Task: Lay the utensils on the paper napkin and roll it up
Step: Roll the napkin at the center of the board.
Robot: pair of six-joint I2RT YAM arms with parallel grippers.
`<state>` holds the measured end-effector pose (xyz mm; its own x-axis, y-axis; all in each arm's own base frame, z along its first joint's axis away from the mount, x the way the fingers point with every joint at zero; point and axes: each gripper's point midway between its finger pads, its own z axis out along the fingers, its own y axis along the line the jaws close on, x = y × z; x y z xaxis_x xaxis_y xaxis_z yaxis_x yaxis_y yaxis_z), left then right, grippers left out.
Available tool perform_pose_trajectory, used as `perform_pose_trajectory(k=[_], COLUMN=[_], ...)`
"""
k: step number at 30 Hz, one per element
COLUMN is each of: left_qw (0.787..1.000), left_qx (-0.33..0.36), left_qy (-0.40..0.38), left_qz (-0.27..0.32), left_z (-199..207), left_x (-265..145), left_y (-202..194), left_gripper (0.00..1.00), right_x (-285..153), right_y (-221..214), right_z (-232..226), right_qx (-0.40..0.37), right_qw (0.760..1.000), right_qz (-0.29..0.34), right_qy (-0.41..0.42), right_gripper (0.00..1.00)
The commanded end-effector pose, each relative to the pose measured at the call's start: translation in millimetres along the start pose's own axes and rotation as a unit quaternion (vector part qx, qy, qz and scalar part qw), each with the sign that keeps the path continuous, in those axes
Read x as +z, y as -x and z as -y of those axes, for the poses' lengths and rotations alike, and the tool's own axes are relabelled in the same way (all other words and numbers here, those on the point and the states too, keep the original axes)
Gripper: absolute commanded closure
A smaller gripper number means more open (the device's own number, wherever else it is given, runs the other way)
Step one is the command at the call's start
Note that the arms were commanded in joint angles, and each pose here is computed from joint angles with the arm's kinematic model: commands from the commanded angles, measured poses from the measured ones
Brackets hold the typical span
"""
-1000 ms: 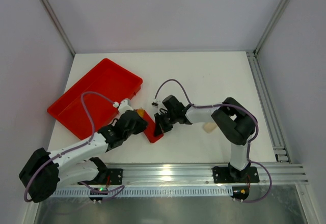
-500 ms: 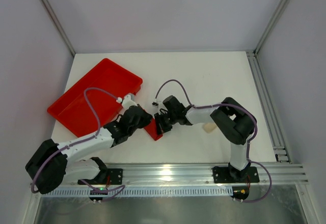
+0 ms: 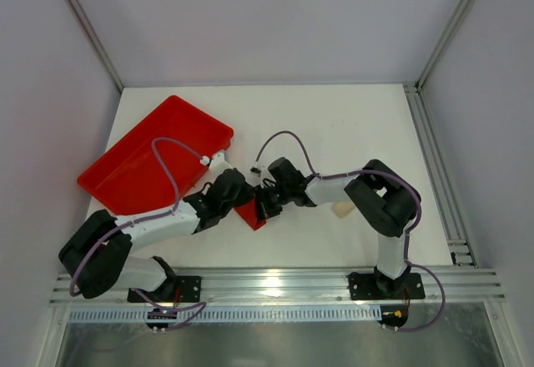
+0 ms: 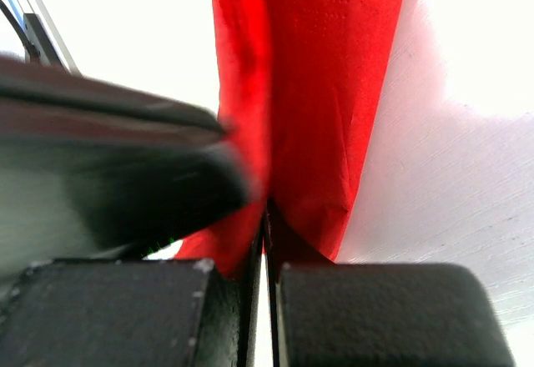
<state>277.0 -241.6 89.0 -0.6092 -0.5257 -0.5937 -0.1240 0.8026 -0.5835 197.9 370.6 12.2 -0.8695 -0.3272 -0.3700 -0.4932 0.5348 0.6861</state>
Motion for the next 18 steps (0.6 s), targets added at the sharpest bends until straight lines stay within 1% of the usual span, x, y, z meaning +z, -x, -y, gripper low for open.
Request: perform_pose_trajectory(k=[1, 6, 15, 16, 18], left_qw=[0.998, 0.996, 0.998, 0.998, 0.998], left_qx=[0.000, -0.002, -0.005, -0.004, 0.000], left_qy=[-0.064, -0.084, -0.066, -0.065, -0.064], left_qz=[0.009, 0.006, 0.022, 0.023, 0.023], left_z=[32.6, 35.2, 26.4, 25.6, 24.0], left_x=[5.2, 11.9, 16.1, 16.4, 18.0], left_y=[5.5, -1.7, 0.8, 1.3, 0.2], left_gripper=[1.00, 1.00, 1.00, 1.00, 1.00], right_x=[1.8, 0.3, 0.7, 2.7, 2.6], right_y=[-56.4, -57.8, -57.6, -52.6, -52.9], right_z=[57.0, 57.3, 56.1, 54.8, 54.8], right_qx=[0.033, 0.033, 0.035, 0.029, 0.029], right_qw=[0.992, 0.992, 0.992, 0.993, 0.993], right_qz=[-0.065, -0.064, -0.065, -0.054, -0.055], right_qy=[-0.107, -0.108, -0.105, -0.100, -0.100], right_gripper=[0.96, 0.96, 0.96, 0.96, 0.96])
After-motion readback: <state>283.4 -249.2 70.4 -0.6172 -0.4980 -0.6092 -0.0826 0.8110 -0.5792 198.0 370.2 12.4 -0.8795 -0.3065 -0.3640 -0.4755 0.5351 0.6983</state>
